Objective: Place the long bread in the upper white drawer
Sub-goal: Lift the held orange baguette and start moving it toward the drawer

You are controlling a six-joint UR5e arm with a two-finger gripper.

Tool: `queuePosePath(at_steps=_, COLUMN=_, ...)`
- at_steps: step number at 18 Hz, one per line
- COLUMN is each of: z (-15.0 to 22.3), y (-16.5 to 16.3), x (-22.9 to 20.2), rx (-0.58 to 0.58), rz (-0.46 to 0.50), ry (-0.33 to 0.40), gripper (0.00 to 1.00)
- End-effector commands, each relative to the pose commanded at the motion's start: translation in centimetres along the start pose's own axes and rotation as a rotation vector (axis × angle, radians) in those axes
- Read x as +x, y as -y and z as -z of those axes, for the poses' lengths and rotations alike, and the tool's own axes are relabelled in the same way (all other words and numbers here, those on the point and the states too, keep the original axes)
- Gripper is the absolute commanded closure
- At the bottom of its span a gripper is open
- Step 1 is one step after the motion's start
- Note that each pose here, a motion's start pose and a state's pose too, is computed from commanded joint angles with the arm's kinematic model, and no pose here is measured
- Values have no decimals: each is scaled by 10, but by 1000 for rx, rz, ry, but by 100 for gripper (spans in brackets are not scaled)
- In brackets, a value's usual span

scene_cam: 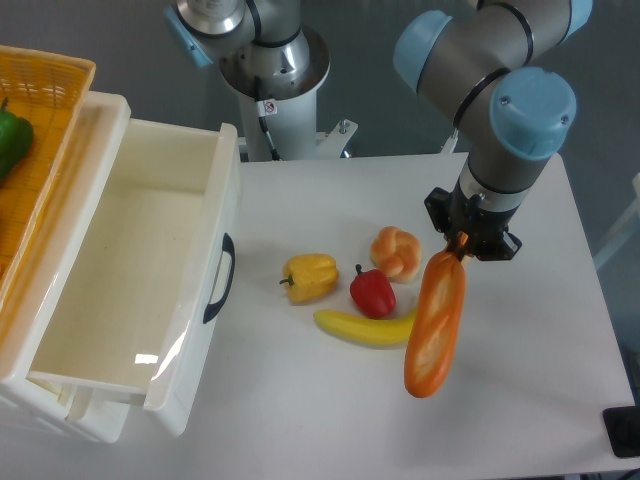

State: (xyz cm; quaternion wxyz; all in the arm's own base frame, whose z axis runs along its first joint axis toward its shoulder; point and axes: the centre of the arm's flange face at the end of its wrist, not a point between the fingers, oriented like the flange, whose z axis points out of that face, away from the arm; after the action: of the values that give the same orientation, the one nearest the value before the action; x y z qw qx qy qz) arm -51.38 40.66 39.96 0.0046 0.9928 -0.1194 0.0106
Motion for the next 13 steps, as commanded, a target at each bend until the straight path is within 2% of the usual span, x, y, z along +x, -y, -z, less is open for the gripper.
queuePosePath(at_steps=9, z=2, y=7, x=7, rx=0, rz=15, ry=0, gripper=98)
queuePosePath(at_steps=13, z=36, y=17, x=28, rx=57, rz=37, ry=32, gripper=98)
